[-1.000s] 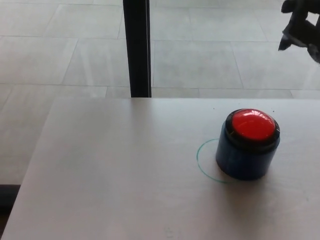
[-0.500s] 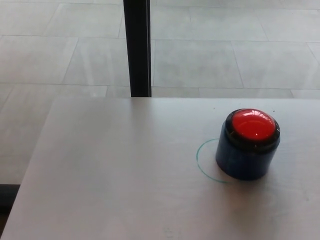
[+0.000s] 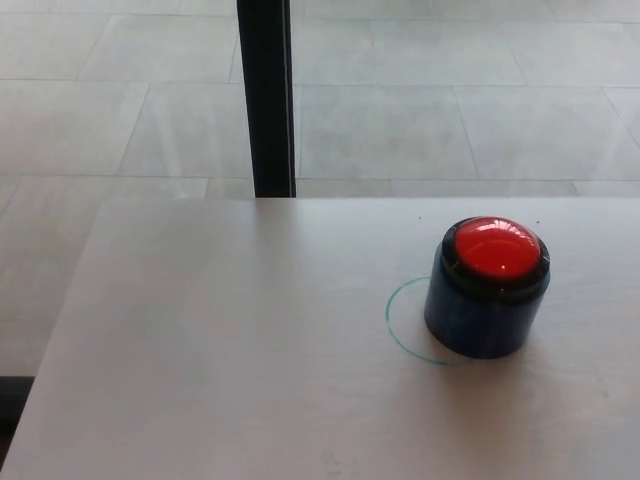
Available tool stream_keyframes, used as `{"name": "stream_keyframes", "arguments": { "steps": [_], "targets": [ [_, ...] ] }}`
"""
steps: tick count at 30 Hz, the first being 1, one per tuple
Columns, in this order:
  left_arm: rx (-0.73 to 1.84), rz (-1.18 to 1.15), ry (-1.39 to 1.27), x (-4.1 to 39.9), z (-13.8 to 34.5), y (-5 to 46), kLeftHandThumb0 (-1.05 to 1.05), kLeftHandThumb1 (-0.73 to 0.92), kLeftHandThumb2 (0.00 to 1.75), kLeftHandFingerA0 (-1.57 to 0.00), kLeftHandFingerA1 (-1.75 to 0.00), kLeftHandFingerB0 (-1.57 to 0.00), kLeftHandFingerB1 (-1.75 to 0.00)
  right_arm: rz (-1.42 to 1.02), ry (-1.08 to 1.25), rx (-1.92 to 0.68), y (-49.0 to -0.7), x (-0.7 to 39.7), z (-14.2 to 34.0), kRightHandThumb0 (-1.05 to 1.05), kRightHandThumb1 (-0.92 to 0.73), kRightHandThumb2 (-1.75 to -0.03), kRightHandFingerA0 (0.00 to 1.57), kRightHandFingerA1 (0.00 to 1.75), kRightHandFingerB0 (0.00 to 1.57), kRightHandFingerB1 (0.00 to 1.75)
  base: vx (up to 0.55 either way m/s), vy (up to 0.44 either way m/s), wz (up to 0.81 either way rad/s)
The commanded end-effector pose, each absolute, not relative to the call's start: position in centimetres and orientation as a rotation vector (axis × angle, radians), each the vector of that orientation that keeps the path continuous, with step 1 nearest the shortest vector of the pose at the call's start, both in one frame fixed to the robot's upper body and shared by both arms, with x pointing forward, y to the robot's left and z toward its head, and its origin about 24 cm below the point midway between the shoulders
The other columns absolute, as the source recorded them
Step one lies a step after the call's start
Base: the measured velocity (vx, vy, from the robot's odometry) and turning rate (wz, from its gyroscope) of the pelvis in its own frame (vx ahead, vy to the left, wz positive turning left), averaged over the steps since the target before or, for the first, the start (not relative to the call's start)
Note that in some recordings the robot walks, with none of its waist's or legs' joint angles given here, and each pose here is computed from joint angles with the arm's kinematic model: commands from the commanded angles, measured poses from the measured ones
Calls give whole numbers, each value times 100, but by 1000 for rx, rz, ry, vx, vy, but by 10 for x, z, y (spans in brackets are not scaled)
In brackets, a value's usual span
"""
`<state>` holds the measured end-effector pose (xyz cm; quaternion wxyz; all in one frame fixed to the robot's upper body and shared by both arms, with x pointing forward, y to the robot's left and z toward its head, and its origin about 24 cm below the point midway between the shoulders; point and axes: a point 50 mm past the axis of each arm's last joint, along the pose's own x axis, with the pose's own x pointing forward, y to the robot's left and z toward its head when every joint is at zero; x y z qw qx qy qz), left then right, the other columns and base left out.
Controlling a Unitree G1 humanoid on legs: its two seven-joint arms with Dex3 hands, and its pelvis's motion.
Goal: The robot uses its right hand to press the red button kept in the middle of the desk
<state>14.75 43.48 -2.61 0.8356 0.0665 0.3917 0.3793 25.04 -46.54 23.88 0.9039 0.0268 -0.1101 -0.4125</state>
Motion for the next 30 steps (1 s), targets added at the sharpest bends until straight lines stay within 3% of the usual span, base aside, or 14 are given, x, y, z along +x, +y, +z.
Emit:
{"name": "stream_keyframes", "arguments": {
  "steps": [1,5,11,13,14,15,16,22,24,25,26,27,29,30],
  "targets": [
    [132,821,836,140,-26,439,-77,92,126,-57,-100,-31,-79,-1122,-233,212,-495,192,187,-58,-13,-148,139,148,119,121,0,0,0],
    [133,814,838,141,-26,438,-75,92,126,-54,-97,-31,-78,-1245,-189,336,-497,166,136,-59,-20,-157,139,160,119,131,0,0,0],
    [103,832,820,143,-25,438,-76,92,129,-55,-100,-29,-78,-1463,-117,560,-486,128,63,-58,-49,-126,157,154,111,124,0,0,0],
    [116,822,829,143,-24,438,-75,92,131,-54,-97,-29,-77,-1479,-103,579,-482,124,54,-58,-47,-125,155,154,106,123,0,0,0],
    [118,822,832,144,-25,438,-76,92,130,-56,-99,-32,-79,-1482,-99,579,-480,121,51,-61,-35,-145,140,164,102,149,0,0,0],
    [112,828,833,145,-25,437,-75,92,130,-55,-98,-31,-79,-1490,-94,607,-477,117,42,-52,-45,-128,157,156,114,127,0,0,0],
    [107,828,830,145,-25,437,-75,92,129,-55,-98,-33,-80,-1509,-83,613,-474,115,38,-59,-33,-148,142,168,111,148,0,0,0],
    [68,834,796,146,-26,436,-75,92,130,-52,-96,-30,-78,-1431,42,611,-453,118,7,-58,-31,-142,148,164,120,139,0,0,0],
    [91,820,799,145,-26,436,-75,92,132,-53,-97,-29,-78,-1389,71,617,-448,119,2,-64,-23,-154,147,171,115,138,0,0,0],
    [87,838,809,146,-26,436,-74,92,120,-43,-120,-27,-92,-1393,115,640,-445,122,-2,-47,-33,-122,157,156,103,114,0,0,0],
    [90,835,809,146,-26,436,-73,92,120,-46,-123,-30,-94,-1385,119,644,-443,123,-2,-47,-31,-120,157,156,92,106,0,0,0],
    [95,830,811,146,-26,436,-74,92,131,-56,-99,-33,-79,-1377,121,644,-442,122,-3,-46,-38,-120,154,152,89,102,0,0,0],
    [103,828,819,145,-26,436,-71,92,120,-45,-119,-30,-92,-1352,143,611,-439,119,-6,-42,-34,-117,152,149,90,104,0,0,0],
    [109,825,822,144,-26,436,-72,92,120,-45,-119,-31,-93,-1345,157,603,-437,119,-9,-38,-23,-143,137,159,78,108,0,0,0]
  ]
}}
